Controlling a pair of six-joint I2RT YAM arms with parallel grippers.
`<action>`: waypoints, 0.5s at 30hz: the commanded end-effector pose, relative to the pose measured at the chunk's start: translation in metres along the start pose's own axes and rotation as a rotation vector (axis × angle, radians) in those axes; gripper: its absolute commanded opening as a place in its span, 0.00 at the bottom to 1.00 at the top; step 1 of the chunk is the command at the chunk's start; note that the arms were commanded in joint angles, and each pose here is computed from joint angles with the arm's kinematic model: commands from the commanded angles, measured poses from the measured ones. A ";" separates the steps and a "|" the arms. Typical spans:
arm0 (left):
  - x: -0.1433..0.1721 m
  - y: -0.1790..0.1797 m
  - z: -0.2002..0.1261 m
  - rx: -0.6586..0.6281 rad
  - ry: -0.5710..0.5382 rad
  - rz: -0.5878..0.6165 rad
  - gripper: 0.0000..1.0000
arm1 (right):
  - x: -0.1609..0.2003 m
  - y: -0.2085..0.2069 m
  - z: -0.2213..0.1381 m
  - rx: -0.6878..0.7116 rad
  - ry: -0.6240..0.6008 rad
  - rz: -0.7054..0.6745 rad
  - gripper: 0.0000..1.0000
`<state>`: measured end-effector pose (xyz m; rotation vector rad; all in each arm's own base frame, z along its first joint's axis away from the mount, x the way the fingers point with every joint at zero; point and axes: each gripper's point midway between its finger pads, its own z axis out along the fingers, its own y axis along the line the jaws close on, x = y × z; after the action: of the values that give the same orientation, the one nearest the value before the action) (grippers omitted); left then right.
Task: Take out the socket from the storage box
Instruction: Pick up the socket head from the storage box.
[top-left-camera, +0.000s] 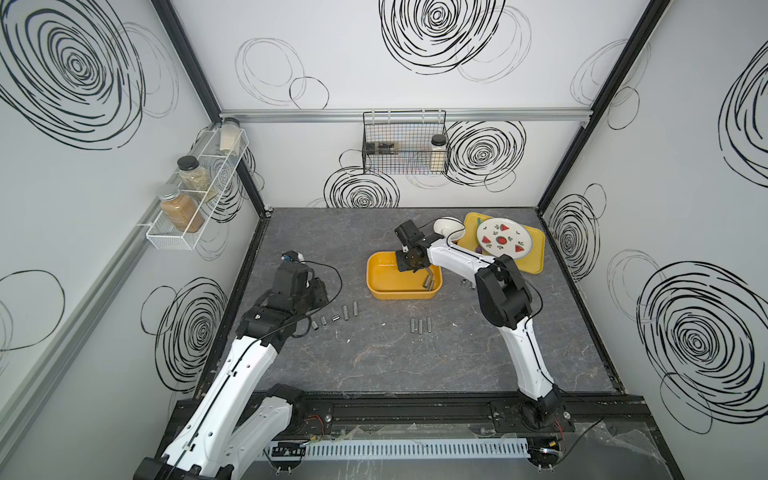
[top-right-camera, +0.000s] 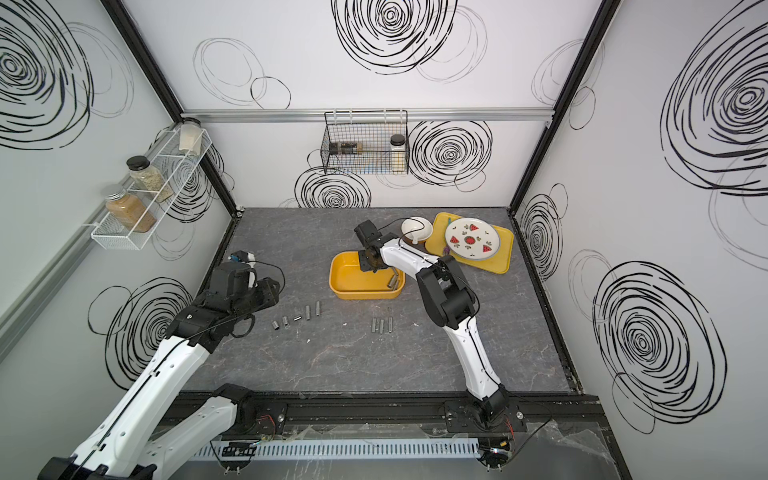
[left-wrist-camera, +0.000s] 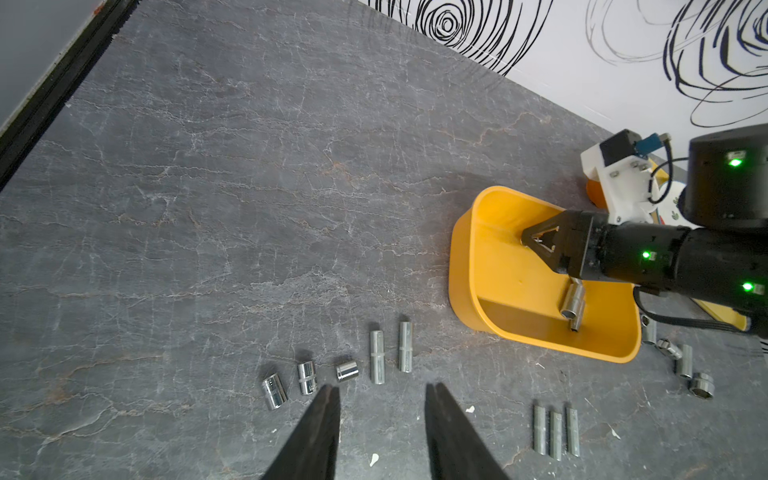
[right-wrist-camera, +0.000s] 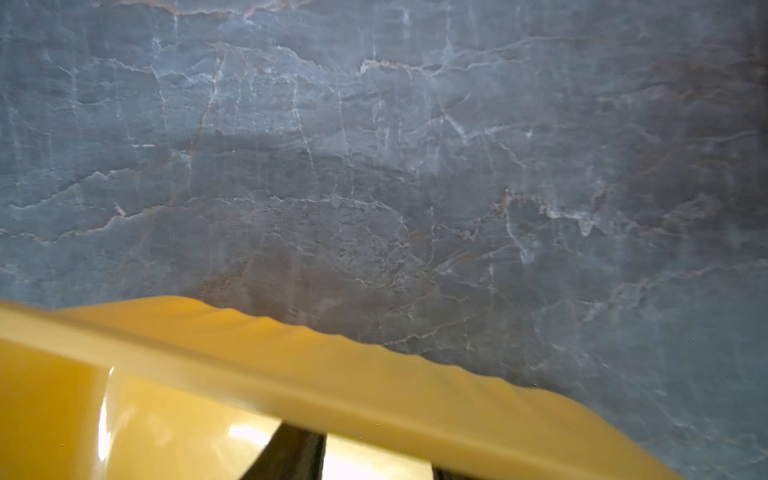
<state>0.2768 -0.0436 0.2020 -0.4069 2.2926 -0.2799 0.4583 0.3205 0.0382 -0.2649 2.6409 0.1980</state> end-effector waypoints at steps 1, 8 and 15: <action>-0.005 -0.002 0.003 0.014 -0.020 0.009 0.42 | 0.009 0.002 0.008 0.020 0.032 -0.018 0.41; -0.004 -0.002 0.005 0.016 -0.011 0.007 0.42 | 0.017 0.009 0.016 0.021 0.048 -0.030 0.39; -0.004 -0.002 0.006 0.016 -0.009 0.008 0.42 | 0.021 0.003 0.025 0.054 0.054 -0.019 0.37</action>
<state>0.2778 -0.0438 0.1979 -0.4089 2.3068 -0.2831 0.4572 0.3295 0.0258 -0.2846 2.6448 0.1695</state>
